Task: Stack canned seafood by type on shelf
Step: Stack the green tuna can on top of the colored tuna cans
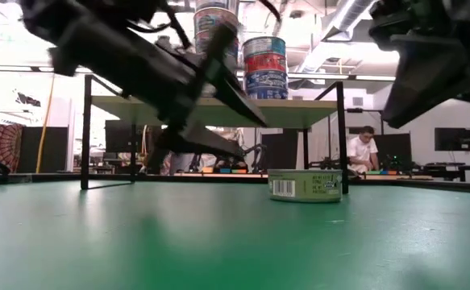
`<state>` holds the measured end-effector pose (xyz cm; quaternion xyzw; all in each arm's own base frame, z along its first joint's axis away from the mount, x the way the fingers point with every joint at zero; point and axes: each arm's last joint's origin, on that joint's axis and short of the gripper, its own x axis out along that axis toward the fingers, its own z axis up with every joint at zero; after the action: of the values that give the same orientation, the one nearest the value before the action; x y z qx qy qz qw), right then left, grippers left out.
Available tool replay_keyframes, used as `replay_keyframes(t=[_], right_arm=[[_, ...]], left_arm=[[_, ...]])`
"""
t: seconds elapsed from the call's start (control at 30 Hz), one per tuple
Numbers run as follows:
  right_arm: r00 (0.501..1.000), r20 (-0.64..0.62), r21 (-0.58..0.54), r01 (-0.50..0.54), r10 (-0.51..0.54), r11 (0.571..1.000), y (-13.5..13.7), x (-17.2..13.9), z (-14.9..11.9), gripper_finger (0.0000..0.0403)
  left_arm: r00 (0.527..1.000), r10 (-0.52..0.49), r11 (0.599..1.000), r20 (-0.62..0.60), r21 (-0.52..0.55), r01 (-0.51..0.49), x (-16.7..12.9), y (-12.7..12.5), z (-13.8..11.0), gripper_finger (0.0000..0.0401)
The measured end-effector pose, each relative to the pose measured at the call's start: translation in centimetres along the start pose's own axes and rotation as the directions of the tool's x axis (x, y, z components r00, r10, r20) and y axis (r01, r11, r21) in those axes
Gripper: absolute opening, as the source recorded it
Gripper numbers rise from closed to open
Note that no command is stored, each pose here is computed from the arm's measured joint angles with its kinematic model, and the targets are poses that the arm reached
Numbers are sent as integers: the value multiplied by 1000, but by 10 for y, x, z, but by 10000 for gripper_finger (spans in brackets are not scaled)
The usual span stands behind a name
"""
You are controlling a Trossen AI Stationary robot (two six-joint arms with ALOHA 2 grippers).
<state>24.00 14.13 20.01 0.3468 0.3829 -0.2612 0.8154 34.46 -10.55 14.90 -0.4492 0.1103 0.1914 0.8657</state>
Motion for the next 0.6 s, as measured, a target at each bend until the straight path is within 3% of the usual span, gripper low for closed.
replay_keyframes(t=[0.3, 0.47, 0.6], right_arm=[[1000, -13, -29, 13, -13, 1000, -3, -13, -18, 66], [1000, -8, -54, 11, -12, 998, -3, -17, -23, 66], [1000, -11, -68, 9, -9, 998, -3, -18, -26, 66]], left_arm=[[971, 224, 966, -87, 154, -209, 48, -17, 2, 150], [952, 281, 947, -120, 196, -255, 48, -20, 0, 110], [943, 296, 940, -152, 223, -259, 46, -19, -2, 55]])
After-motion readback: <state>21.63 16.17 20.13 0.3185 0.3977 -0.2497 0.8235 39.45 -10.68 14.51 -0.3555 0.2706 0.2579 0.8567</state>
